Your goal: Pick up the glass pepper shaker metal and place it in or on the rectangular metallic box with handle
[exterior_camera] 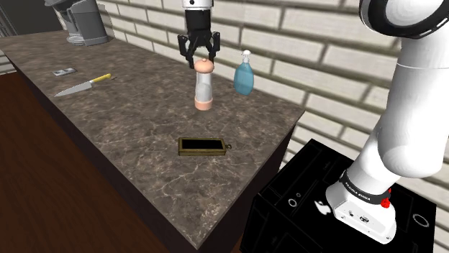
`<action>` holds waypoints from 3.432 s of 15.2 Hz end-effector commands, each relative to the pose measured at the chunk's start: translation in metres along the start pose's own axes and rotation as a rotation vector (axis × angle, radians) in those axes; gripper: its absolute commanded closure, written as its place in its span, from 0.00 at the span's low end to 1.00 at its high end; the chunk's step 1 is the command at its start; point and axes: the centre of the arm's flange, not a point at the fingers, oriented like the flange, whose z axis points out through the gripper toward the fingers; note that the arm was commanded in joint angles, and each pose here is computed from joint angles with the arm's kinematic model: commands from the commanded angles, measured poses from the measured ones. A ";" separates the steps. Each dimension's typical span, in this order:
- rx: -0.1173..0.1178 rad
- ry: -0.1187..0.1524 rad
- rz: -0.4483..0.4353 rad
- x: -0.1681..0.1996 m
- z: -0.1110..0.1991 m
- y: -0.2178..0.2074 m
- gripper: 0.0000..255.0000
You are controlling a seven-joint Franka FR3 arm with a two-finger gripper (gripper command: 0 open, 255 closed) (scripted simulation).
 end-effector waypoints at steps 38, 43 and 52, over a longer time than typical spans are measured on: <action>0.000 0.000 0.001 -0.071 0.121 -0.051 1.00; 0.000 0.000 0.001 -0.072 0.121 -0.051 0.00; 0.000 0.000 0.001 -0.071 0.071 -0.051 0.00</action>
